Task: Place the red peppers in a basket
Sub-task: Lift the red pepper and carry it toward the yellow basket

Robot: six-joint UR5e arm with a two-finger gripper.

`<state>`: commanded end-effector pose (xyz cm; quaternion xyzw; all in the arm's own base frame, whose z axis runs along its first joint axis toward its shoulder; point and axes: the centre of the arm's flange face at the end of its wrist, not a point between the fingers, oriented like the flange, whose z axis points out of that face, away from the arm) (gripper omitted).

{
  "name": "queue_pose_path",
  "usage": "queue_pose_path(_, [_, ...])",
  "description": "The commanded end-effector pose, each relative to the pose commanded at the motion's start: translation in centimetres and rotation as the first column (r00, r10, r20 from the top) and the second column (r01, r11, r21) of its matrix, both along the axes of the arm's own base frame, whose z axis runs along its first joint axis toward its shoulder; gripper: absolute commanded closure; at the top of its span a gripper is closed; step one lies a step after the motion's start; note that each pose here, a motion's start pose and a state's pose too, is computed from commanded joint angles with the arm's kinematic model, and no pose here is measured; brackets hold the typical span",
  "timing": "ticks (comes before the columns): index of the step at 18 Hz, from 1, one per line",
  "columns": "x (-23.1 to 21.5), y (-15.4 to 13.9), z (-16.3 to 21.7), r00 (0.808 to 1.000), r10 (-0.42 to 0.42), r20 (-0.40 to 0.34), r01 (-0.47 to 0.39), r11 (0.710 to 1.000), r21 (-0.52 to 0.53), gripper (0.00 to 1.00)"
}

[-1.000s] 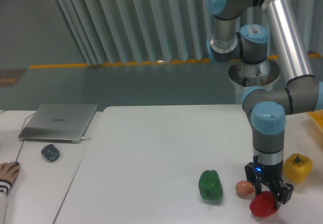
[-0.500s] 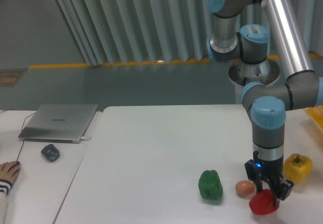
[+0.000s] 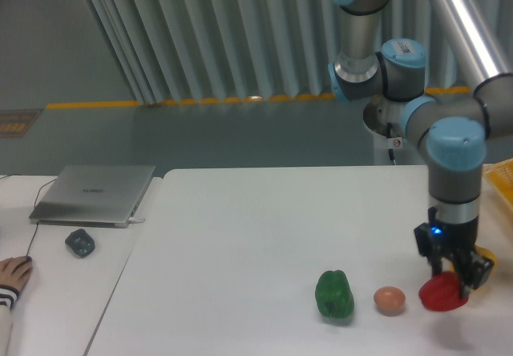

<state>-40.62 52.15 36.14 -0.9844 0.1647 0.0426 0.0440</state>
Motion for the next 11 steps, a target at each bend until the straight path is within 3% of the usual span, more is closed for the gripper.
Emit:
queue_pose_path(5, [-1.0, -1.8, 0.7, 1.0, 0.007, 0.024, -0.007, 1.0, -0.017, 0.63])
queue_pose_path(11, [-0.3, -1.6, 2.7, 0.997, 0.048, 0.055, -0.051, 0.997, 0.05, 0.63])
